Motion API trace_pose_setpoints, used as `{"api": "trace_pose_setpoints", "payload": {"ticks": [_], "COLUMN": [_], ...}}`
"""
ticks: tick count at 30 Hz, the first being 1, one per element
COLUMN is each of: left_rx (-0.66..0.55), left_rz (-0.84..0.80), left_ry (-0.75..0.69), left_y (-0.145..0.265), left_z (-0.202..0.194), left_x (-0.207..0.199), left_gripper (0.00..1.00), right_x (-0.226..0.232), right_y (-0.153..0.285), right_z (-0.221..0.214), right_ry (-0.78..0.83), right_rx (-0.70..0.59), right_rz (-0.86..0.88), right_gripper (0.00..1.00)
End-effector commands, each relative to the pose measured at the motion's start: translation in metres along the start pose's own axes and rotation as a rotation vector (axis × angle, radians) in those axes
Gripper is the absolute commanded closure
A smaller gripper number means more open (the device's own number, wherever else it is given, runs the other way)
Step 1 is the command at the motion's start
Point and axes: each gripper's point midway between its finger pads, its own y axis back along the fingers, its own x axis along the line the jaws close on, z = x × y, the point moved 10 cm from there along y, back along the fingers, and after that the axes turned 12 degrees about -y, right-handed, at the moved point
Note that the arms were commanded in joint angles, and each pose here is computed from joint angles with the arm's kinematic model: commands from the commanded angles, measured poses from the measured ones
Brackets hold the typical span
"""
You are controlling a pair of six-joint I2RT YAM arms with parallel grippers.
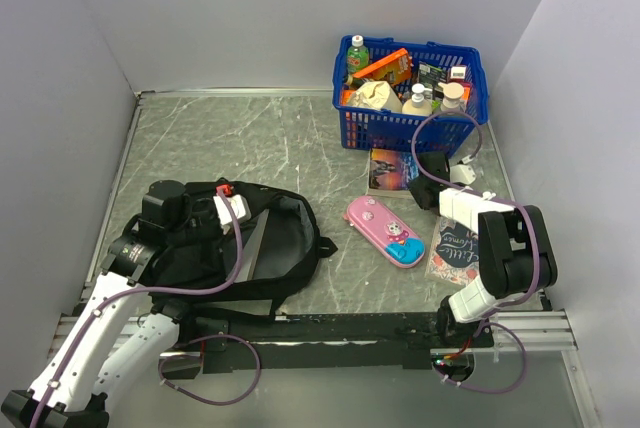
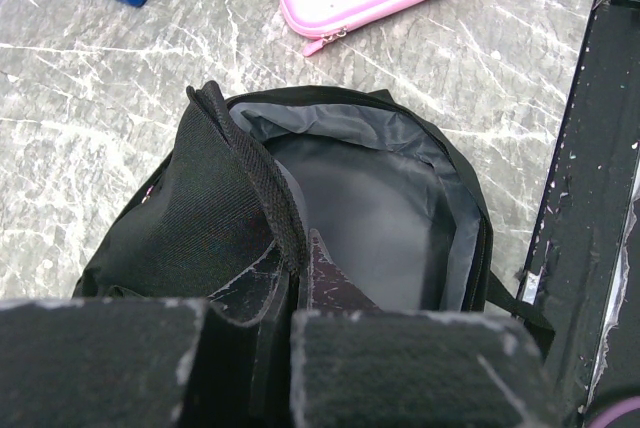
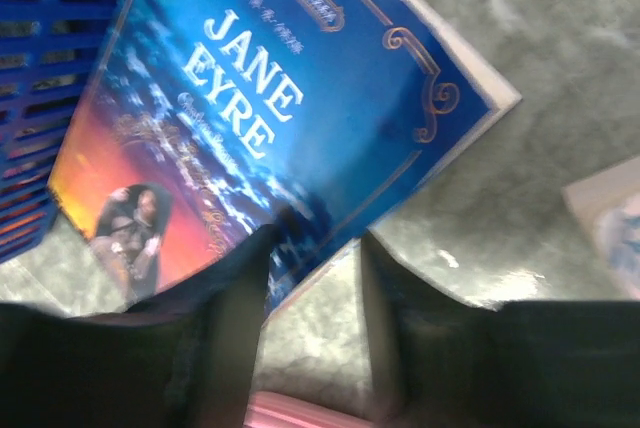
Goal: Pack the student bag
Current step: Pick up the book from the center of the board.
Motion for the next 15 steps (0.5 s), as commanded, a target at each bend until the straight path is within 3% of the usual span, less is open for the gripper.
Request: {"api": "trace_pose_setpoints", "payload": {"ticks": [1,10,15], "left_rx": [-0.053,-0.055,-0.058], "left_rz": [-0.001,-0.006,-0.015], "left_ry": [-0.017,-0.01,0.002], "left_y": [0.001,0.002,0.002], "left_z": [0.008,0.009,0.008], "left_x": [0.001,-0.001,-0.003], "left_gripper": [0.99,0.99,0.99], "right_x": [0.044,0.054,0.061], "right_y": [0.003,0.012,0.018], "right_z": [0.022,0.029,0.036], "right_ry": [-0.097,-0.089,-0.078], "right_rx": [-0.109,-0.136,-0.155], "right_rz": [0.201,0.232,0.254], "right_gripper": [0.62,0.64,0.55]}}
